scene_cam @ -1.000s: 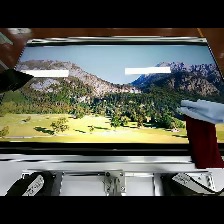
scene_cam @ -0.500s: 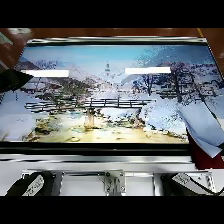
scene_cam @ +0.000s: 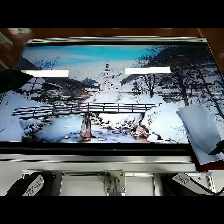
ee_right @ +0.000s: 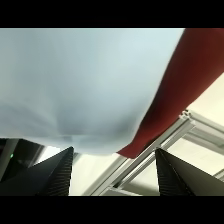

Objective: Fold the shirts.

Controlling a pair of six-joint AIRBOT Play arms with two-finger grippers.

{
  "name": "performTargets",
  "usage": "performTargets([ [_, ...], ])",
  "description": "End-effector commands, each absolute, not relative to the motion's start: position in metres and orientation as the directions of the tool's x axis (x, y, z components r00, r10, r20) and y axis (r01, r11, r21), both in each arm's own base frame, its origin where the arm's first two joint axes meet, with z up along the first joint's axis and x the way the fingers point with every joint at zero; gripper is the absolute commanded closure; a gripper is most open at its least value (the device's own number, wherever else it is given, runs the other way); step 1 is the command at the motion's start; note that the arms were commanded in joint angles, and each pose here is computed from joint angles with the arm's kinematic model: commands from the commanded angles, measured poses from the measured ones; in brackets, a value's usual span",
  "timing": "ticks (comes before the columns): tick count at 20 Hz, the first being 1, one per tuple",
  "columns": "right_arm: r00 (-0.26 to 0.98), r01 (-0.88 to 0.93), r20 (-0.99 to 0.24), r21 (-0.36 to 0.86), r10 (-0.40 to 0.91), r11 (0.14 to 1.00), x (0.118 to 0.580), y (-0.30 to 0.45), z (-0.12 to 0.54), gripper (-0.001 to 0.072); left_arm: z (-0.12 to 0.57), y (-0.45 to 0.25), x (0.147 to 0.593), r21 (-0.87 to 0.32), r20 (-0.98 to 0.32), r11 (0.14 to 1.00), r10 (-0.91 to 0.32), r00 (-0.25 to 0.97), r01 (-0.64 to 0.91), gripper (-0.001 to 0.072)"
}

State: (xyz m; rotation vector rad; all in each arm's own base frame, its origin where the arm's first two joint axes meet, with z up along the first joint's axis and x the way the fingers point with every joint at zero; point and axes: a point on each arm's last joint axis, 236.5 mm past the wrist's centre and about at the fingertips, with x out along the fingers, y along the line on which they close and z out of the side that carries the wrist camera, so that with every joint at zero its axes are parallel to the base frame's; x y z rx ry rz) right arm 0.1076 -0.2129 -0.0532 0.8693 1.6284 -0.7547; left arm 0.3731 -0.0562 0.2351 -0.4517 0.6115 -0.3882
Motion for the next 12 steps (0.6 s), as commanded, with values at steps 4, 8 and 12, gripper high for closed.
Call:
performTargets([
  [4, 0.109, 0.845, -0.988, 0.152, 0.112, 0.513, 0.174, -0.235, 0.021, 0.0087, 0.247, -0.045, 0.386, -0.496, -0.408, 0.846, -0.426, 0.807, 0.195, 0.0675],
  [8, 0.405, 0.816, -0.871, 0.208, -0.277, 0.539, 0.229, -0.299, 0.187, 0.0089, 0.272, -0.043, 0.403, -0.314, -0.405, 0.925, -0.334, 0.851, 0.214, 0.0677],
  [12, 0.762, 0.528, -0.557, 0.241, -0.33, 0.814, 0.322, -0.249, 0.331, 0.0089, 0.218, -0.055, 0.42, -0.128, -0.629, 0.977, -0.214, 0.748, 0.172, 0.0677],
])
